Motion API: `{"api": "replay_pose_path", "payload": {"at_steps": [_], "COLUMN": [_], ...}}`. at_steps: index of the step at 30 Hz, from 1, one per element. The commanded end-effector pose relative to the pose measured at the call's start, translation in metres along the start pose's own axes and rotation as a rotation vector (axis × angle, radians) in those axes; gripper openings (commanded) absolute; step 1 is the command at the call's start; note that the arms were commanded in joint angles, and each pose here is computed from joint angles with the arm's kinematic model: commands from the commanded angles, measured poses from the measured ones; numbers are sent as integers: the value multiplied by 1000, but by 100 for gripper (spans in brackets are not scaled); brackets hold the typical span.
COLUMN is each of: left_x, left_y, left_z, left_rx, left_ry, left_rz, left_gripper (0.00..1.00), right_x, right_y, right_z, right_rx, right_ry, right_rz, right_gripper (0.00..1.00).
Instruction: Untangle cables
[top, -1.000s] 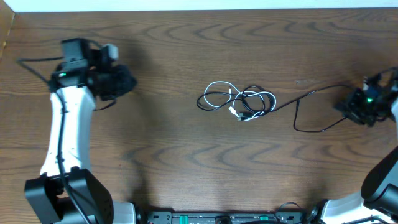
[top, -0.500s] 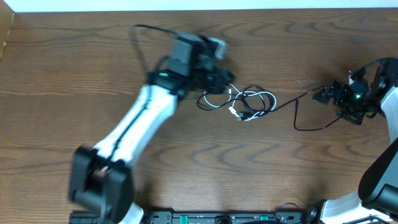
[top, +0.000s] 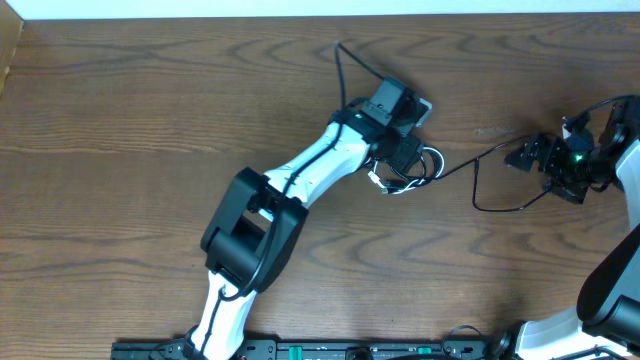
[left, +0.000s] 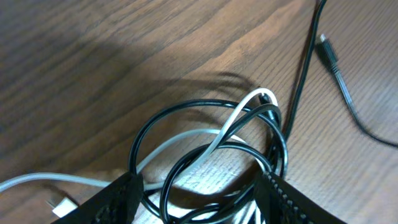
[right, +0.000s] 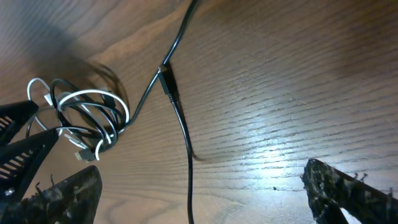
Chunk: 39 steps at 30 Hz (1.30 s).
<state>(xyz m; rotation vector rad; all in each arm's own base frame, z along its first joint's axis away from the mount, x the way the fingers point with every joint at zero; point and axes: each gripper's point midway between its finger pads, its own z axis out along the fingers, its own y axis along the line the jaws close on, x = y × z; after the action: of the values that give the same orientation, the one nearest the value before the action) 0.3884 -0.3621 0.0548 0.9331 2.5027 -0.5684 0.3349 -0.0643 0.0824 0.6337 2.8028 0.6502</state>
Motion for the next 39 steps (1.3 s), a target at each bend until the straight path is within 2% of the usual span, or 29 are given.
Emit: {"api": "replay_pose_path", "payload": {"at_steps": [1, 5, 19, 24, 25, 26, 27, 33, 39], "left_x": [10, 20, 31, 49, 52, 55, 57, 59, 36], "left_y": [16, 29, 30, 22, 21, 21, 20, 25, 44], "left_z": [11, 18, 35, 43, 44, 44, 43, 26, -44], "left_rx": [-135, -205, -187, -136, -133, -133, -132, -152, -199], "left_ry": [59, 99, 126, 172, 180, 189, 197, 219, 150], "left_rz": [129, 146, 176, 171, 170, 169, 168, 22, -240], "left_gripper": [62, 58, 44, 39, 34, 24, 8, 8, 7], "right_x": [2, 1, 2, 2, 3, 3, 4, 10, 15], "right_y": [1, 1, 2, 7, 8, 9, 12, 52, 97], "right_z": [0, 0, 0, 2, 2, 2, 3, 1, -15], "right_rx": [-12, -12, -16, -35, -35, -37, -46, -231, -327], "right_ry": [9, 7, 10, 12, 14, 15, 17, 37, 3], "right_rz": [-23, -23, -24, -32, -35, -36, -39, -92, -203], "right_gripper": [99, 99, 99, 99, 99, 99, 98, 88, 86]}}
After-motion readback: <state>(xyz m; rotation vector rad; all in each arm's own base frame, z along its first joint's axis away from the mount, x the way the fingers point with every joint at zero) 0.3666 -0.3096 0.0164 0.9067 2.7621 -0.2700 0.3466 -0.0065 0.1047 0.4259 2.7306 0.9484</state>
